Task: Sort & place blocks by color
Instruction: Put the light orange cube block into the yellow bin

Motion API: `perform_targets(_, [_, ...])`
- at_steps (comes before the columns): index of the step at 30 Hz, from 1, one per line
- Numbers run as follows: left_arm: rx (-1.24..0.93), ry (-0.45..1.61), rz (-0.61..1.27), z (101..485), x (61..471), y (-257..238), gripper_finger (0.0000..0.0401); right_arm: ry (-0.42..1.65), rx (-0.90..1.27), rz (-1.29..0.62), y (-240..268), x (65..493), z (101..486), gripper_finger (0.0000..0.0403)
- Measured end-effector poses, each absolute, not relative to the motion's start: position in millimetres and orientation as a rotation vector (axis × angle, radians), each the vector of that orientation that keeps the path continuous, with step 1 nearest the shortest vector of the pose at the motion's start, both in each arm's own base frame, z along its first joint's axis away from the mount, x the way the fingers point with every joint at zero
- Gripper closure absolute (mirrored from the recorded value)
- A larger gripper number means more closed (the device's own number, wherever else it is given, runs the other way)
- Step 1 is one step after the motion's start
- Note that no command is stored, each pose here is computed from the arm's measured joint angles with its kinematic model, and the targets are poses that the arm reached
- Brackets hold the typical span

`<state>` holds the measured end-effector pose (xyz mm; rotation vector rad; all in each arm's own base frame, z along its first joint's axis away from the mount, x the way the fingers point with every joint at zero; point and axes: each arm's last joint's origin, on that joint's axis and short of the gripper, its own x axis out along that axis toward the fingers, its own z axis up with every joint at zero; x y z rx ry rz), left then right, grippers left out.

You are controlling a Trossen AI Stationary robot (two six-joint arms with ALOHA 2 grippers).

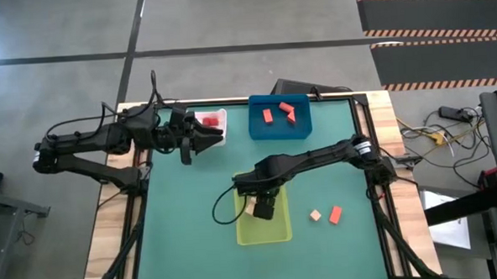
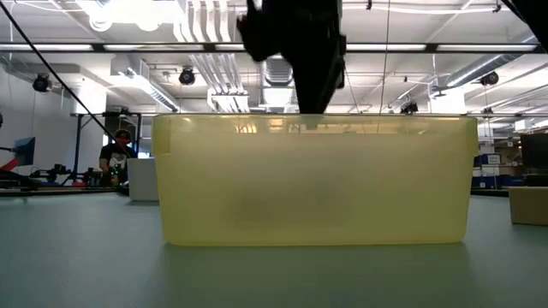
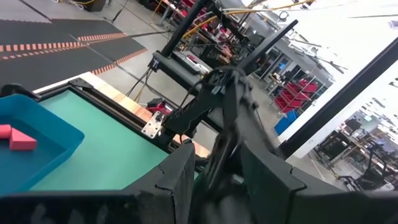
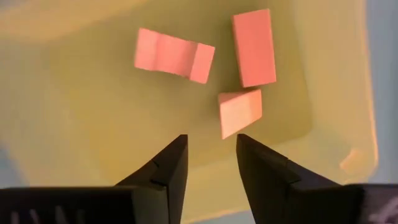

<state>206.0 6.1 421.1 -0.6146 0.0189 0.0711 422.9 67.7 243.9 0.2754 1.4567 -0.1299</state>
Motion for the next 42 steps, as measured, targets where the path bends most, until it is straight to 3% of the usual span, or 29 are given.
perform_targets(7, [-0.621,0.027,0.073,418.8,206.5,6.1,0.0285,1.357,0.459,-0.209,71.6,395.2,290.4,0.0272])
perform_targets(15, [-0.621,0.026,0.073,418.9,206.4,6.1,0.0285,1.356,0.576,-0.289,87.0,355.7,299.1,0.027])
perform_targets(31, [-0.622,0.026,0.073,418.7,206.5,6.1,0.0285,1.494,0.712,-0.474,112.6,285.5,231.3,0.0199])
perform_targets(42, [-0.621,0.026,0.073,418.7,206.5,6.1,0.0285,1.564,0.766,-0.479,116.4,268.6,186.1,0.0186])
